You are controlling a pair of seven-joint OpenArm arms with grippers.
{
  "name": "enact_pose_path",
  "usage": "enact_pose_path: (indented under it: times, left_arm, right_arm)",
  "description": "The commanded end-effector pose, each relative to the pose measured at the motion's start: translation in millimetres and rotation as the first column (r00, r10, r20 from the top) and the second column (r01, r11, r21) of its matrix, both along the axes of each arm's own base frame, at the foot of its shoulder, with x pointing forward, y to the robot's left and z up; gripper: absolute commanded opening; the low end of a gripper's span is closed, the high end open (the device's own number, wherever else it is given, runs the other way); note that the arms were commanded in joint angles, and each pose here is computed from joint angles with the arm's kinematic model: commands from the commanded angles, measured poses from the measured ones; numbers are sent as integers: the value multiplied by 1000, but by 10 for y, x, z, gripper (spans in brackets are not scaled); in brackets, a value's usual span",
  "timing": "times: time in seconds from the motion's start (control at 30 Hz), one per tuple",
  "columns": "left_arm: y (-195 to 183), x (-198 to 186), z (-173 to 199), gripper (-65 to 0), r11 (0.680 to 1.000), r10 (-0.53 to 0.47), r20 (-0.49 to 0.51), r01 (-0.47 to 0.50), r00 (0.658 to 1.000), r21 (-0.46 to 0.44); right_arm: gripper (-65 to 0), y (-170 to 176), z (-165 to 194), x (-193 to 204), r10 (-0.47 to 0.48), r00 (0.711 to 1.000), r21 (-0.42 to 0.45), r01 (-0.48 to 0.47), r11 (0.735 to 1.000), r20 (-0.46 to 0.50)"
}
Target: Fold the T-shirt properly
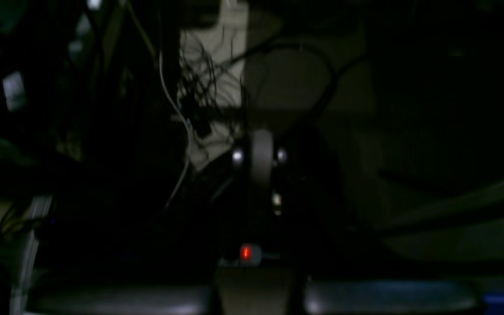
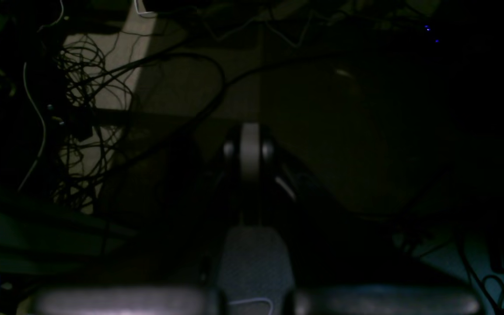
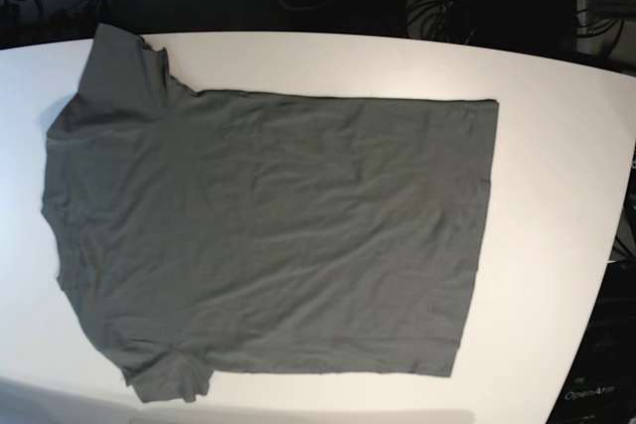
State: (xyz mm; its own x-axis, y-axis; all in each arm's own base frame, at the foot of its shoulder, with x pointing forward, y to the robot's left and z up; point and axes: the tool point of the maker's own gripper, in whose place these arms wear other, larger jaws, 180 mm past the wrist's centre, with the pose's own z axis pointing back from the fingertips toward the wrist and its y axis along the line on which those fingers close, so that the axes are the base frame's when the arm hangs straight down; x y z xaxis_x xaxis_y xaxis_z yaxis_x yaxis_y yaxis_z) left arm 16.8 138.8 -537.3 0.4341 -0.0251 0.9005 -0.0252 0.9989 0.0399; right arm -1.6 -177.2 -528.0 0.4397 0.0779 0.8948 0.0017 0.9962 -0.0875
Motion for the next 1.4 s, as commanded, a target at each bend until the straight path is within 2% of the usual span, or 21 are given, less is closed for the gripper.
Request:
enact_pose_path:
  times: [0.0, 0.23, 0.57, 1.0, 1.17, 1.37]
  left_arm:
    - [7, -49, 93, -639, 1000, 2, 33, -2, 999, 5]
    - [124, 47, 385, -639, 998, 46, 147, -50, 988, 24]
    - [122, 22, 549, -639, 999, 44, 190, -50, 981, 23]
    - [144, -5, 649, -639, 999, 38, 209, -44, 977, 28]
    - [154, -14, 650, -639, 998, 47, 208, -55, 977, 30]
    - [224, -58, 659, -639, 996, 71, 204, -82, 976, 44]
  right_arm:
    - [-649, -16, 53, -47, 3, 1000, -19, -3, 1000, 17]
    - [-649, -23, 59, -44, 4, 1000, -20, -4, 1000, 20]
    - [-649, -44, 130, -44, 10, 999, -27, -9, 1000, 45]
    - [-646, -30, 743, 44, 68, 971, -58, -56, 997, 227]
    - [-577, -39, 1032, 82, 107, 950, -79, -88, 993, 294]
    - [-563, -11, 1263, 180, 129, 924, -90, -103, 991, 360]
